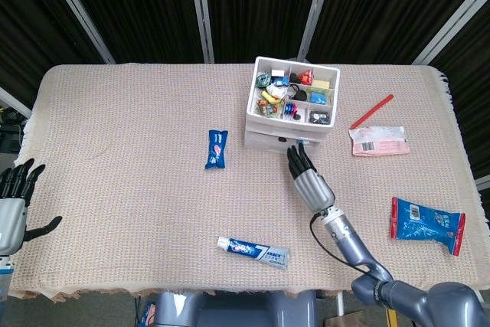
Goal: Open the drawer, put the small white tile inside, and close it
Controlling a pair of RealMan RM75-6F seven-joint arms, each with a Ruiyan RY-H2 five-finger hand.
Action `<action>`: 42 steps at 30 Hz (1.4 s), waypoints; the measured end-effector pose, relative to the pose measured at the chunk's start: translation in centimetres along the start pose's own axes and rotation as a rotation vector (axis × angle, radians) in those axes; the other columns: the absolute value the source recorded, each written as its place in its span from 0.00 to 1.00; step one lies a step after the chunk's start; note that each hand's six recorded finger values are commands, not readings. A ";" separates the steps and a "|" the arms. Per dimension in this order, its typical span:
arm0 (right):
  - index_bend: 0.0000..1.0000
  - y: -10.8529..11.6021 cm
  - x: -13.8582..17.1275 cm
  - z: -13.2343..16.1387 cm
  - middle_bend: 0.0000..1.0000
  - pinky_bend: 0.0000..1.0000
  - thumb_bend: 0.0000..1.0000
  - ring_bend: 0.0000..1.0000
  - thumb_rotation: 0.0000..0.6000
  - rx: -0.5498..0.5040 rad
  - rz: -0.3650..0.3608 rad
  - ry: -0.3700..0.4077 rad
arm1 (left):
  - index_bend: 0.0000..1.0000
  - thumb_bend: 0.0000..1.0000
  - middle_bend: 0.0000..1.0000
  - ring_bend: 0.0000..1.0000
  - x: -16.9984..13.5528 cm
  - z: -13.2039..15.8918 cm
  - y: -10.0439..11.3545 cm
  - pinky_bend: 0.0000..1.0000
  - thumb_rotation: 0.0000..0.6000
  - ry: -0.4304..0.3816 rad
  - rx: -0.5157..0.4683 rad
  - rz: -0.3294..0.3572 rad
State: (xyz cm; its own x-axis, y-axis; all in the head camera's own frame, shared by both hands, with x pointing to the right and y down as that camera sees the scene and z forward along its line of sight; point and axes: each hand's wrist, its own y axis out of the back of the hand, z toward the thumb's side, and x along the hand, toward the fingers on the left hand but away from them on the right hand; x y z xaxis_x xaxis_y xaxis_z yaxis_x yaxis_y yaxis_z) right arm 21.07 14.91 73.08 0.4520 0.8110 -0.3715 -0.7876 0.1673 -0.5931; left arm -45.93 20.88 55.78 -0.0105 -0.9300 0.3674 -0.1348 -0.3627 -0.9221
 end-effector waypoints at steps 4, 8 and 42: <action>0.17 -0.5 -0.2 -0.3 0.02 0.00 0.22 0.00 1.00 -0.023 0.033 -0.025 | 0.09 0.19 0.00 0.00 0.0 0.0 0.0 0.00 1.00 0.000 0.000 -0.001; 0.17 -1.0 -0.1 -0.6 0.02 0.00 0.22 0.00 1.00 -0.030 0.053 -0.045 | 0.09 0.19 0.00 0.00 -0.1 0.0 0.0 0.00 1.00 -0.001 -0.001 -0.002; 0.12 -0.1 11.0 -10.4 0.00 0.00 0.15 0.00 1.00 -0.656 0.057 -0.218 | 0.09 0.18 0.00 0.00 -0.3 0.3 0.0 0.00 1.00 -0.050 0.057 0.023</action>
State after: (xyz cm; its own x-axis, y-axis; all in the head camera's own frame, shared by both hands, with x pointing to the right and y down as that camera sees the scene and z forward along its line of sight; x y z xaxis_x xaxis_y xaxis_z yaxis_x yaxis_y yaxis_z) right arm 30.44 17.97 61.58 0.2691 0.9141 -0.3035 -0.3608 -0.1965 -0.9117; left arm -45.61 21.13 55.60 0.0369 -0.9395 0.3406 -0.0782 -0.3425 -0.9363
